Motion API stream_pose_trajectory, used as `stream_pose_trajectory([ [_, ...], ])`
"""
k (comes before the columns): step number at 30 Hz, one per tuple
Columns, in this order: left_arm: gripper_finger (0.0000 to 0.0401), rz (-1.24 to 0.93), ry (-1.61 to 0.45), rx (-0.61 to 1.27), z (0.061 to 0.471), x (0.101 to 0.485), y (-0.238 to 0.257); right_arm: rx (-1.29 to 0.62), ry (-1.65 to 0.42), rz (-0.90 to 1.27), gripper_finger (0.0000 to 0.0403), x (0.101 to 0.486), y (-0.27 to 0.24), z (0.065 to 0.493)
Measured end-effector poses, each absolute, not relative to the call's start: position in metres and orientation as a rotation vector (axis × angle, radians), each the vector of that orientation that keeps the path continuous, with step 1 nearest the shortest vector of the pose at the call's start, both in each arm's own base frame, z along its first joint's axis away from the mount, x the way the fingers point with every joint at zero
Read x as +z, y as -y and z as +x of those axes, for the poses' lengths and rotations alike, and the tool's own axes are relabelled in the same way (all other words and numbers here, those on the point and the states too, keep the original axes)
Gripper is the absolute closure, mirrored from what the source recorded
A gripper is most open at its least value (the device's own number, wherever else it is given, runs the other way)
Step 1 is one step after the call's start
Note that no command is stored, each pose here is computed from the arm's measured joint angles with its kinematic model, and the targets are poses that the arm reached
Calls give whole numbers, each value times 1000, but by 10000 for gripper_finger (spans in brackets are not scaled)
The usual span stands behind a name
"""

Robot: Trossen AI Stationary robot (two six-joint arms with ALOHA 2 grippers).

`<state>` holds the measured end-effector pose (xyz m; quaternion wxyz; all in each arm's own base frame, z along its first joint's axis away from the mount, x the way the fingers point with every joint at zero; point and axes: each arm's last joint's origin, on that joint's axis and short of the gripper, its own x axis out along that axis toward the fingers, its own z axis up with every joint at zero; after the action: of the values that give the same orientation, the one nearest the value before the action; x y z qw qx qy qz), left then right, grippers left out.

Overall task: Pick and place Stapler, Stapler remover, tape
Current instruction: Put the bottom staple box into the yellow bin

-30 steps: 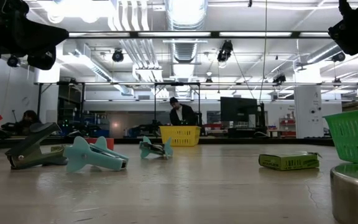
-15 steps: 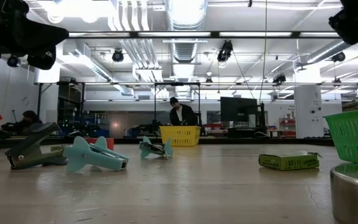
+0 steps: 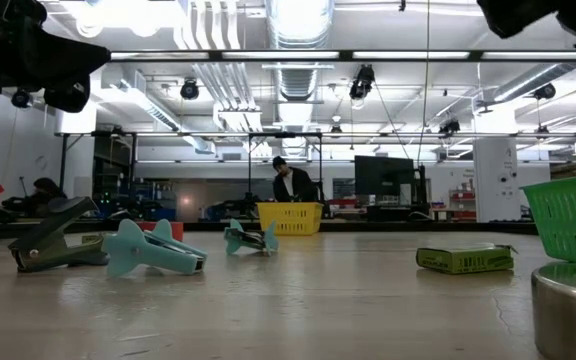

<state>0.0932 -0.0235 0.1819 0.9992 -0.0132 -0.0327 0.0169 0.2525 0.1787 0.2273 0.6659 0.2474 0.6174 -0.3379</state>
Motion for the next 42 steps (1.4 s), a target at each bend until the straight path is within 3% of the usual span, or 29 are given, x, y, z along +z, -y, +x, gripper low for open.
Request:
stream_pose_trajectory([
  [9,375,-25,63,34,93,182,24,-646,-1371,393,222,232,-150,271],
  [16,375,-25,62,34,93,182,24,-352,-1359,220,232,233,-141,290],
  [22,375,-25,62,34,93,182,24,-211,-1311,97,233,230,-137,300],
  [27,375,-25,62,34,93,182,24,-75,-1223,11,214,223,-141,308],
  [42,375,-25,62,34,93,182,24,12,-1153,-4,136,195,-138,310],
])
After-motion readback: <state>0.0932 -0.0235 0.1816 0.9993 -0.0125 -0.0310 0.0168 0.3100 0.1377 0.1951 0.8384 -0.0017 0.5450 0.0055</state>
